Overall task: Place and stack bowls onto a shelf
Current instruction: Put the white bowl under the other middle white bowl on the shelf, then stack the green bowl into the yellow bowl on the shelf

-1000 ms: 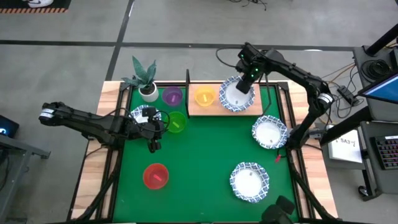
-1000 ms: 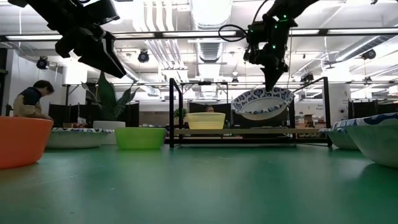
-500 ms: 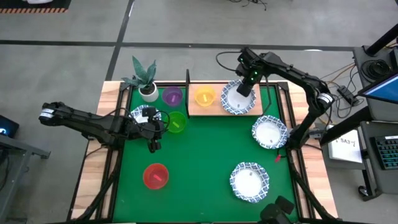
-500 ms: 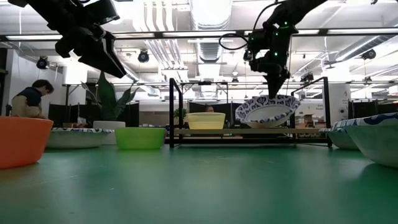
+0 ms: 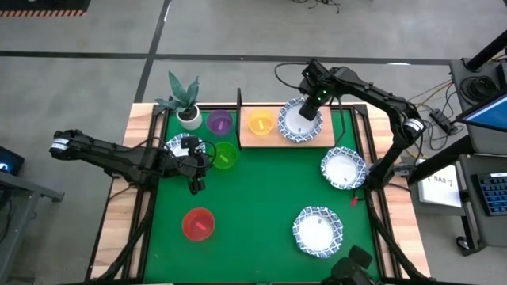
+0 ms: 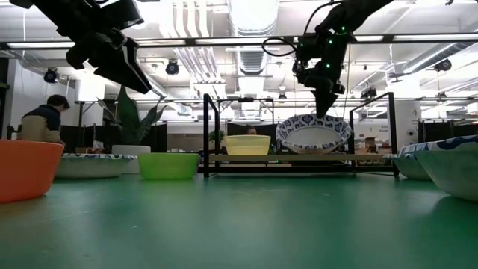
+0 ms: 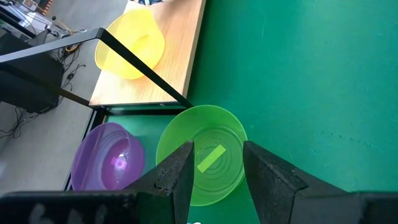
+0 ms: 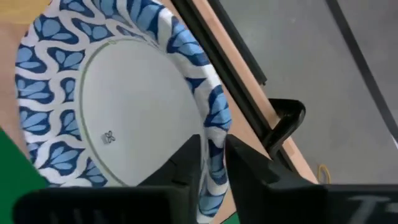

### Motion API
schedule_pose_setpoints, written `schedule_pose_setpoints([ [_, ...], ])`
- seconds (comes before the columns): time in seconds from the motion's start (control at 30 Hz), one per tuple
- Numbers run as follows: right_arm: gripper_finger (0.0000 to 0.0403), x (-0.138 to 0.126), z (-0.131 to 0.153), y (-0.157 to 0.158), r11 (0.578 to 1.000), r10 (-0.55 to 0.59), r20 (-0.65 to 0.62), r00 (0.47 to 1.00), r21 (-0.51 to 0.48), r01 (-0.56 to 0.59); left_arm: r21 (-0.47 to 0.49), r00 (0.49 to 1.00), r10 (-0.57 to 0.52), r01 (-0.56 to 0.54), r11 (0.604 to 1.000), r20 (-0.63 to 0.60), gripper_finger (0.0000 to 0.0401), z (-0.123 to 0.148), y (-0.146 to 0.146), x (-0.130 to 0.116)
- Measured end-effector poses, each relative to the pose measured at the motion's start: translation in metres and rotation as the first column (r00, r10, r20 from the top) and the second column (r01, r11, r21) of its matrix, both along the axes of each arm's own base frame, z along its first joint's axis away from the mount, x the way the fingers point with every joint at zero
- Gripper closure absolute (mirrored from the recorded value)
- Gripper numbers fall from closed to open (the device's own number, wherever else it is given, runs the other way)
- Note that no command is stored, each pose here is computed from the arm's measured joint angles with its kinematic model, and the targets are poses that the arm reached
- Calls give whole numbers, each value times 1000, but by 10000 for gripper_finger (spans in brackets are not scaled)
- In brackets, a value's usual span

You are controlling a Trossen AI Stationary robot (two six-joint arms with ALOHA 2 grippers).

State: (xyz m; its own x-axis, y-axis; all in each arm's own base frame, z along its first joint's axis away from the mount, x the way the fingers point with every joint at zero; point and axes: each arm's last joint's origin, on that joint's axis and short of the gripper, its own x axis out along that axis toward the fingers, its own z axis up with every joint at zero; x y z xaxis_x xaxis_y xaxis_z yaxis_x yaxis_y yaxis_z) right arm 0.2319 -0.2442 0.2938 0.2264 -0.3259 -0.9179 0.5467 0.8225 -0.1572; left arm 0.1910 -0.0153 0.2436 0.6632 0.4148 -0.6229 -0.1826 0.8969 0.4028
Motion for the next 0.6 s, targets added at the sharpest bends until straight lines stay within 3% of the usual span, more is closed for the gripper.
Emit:
schedule_pose_setpoints([
  [0.17,293,-1,0,-1,999,-16,-23,1000,-29,15,0,1000,0,0,1000,0,281,0,0,0],
  [0.37,292,-1,0,-1,999,-22,-30,999,-28,21,0,1000,0,0,1000,0,281,0,0,0],
  [0.6,295,4,7,32,989,13,68,998,145,-23,0,1000,0,0,1000,2,281,0,0,0],
])
